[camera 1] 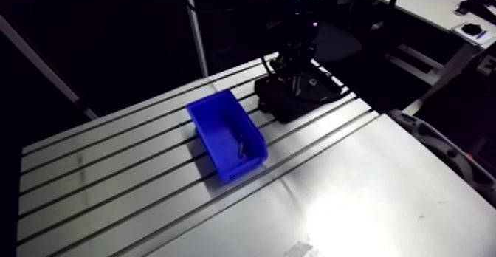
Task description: Pick up the M10 bolt from the tray and put it into the blue bin.
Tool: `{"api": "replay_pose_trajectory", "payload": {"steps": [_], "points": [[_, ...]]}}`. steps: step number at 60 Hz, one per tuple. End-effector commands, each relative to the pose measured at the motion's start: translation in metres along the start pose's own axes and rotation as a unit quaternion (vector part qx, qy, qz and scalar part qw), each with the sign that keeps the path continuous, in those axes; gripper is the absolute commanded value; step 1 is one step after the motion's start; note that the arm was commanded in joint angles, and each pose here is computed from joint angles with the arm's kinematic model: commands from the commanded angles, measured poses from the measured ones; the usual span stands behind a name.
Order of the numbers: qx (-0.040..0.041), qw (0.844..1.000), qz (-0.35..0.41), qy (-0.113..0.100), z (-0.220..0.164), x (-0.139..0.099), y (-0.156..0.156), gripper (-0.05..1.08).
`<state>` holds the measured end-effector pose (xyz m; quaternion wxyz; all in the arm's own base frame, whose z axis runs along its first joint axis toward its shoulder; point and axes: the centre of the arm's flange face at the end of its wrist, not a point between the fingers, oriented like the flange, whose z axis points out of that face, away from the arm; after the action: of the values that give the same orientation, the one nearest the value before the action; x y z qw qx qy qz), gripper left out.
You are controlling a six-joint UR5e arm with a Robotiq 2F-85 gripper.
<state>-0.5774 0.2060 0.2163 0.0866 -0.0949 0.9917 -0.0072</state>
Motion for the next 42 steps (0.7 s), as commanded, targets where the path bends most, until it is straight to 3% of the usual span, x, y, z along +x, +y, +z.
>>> {"api": "replay_pose_trajectory", "payload": {"steps": [1, 7, 15, 22, 27, 34, 36, 42], "points": [[-0.0058, 0.999, -0.049, 0.006, -0.042, -0.007, -0.005, 1.07], [-0.0163, 0.996, -0.083, 0.016, -0.063, -0.013, -0.01, 1.07], [-0.0192, 0.979, -0.2, 0.033, -0.086, -0.022, -0.02, 1.07], [-0.0103, 0.953, -0.296, 0.057, -0.11, -0.026, -0.03, 1.07], [-0.0061, 0.937, -0.344, 0.06, -0.118, -0.029, -0.032, 1.07], [0.0165, 0.901, -0.432, 0.05, -0.135, -0.033, -0.055, 1.06], [0.0165, 0.901, -0.432, 0.05, -0.135, -0.033, -0.055, 1.06], [0.0167, 0.875, -0.482, 0.046, -0.14, -0.032, -0.077, 1.06]]}}
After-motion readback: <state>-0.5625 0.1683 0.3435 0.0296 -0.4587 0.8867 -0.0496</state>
